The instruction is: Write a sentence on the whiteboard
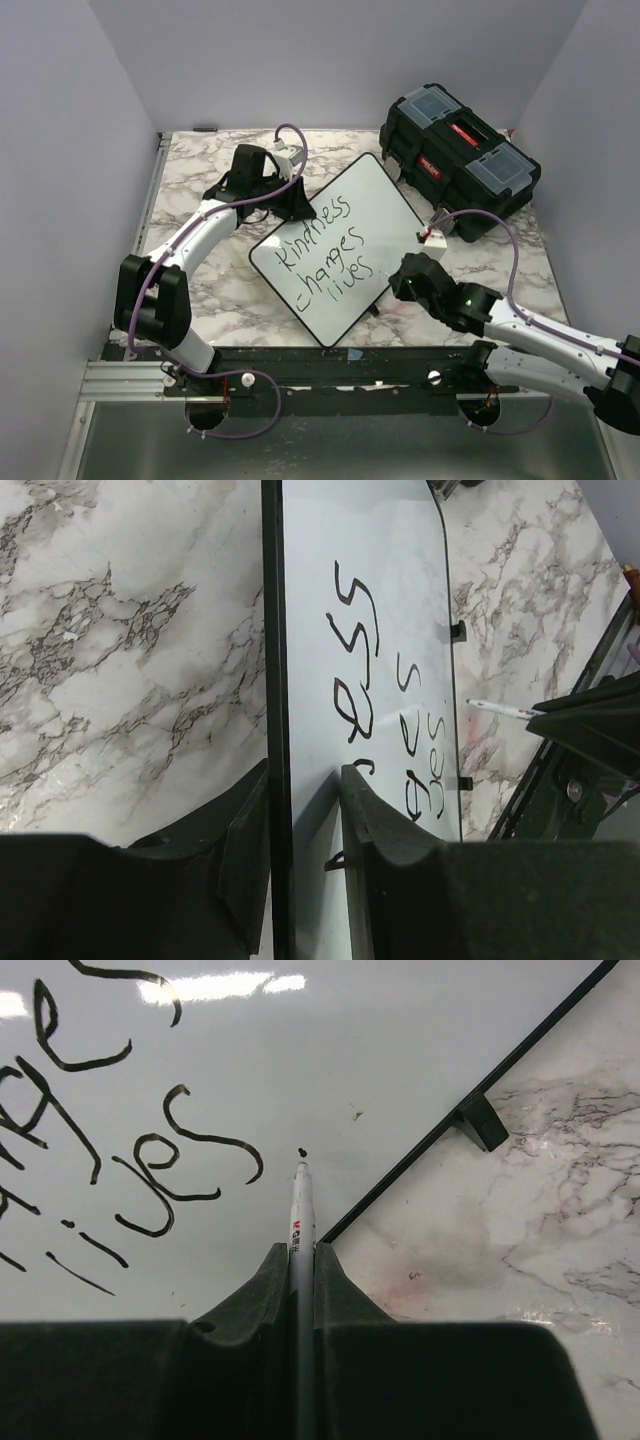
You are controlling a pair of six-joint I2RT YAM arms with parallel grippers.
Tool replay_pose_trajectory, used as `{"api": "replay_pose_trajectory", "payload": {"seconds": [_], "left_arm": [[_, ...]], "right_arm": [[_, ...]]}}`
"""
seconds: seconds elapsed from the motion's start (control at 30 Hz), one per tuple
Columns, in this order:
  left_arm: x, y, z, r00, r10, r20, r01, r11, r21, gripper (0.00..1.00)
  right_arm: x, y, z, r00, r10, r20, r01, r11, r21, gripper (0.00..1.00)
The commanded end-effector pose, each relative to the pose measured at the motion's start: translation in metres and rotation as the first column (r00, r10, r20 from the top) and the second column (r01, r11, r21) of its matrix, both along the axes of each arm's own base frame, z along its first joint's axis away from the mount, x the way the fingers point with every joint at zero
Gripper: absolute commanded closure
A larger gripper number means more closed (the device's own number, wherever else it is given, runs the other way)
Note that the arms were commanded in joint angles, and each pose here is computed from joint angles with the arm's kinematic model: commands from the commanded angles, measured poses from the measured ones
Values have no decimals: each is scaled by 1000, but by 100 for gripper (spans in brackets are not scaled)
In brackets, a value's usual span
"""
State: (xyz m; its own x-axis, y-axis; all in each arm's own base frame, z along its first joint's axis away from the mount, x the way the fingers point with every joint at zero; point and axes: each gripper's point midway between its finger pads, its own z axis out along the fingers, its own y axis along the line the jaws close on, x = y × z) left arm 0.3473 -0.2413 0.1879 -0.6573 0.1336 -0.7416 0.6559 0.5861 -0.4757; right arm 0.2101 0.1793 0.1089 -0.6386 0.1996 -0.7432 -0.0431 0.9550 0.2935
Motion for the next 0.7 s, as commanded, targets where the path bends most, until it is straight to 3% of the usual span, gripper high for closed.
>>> {"api": "replay_pose_trajectory", "payload": {"seconds": [0.0, 0.13, 0.43, 0.67], "left_arm": [[-4, -3, 26, 999, -18, 51, 17, 1000, 7, 68], [0, -2, 29, 998, -8, 55, 7, 1000, 12, 59], [6, -5, 28, 999, -10, 45, 10, 1000, 15, 58], [12, 1, 55, 995, 15, 94, -16, 1000, 15, 57]], "right_arm": [[-1, -8, 25, 999, -20, 39, 19, 1000, 21, 99], [-1, -15, 32, 998, -40, 52, 39, 999, 15, 99], [-3, -15, 34, 998, -31, 55, 29, 999, 29, 99], [-3, -16, 36, 998, -23, 58, 21, 1000, 21, 99]]}}
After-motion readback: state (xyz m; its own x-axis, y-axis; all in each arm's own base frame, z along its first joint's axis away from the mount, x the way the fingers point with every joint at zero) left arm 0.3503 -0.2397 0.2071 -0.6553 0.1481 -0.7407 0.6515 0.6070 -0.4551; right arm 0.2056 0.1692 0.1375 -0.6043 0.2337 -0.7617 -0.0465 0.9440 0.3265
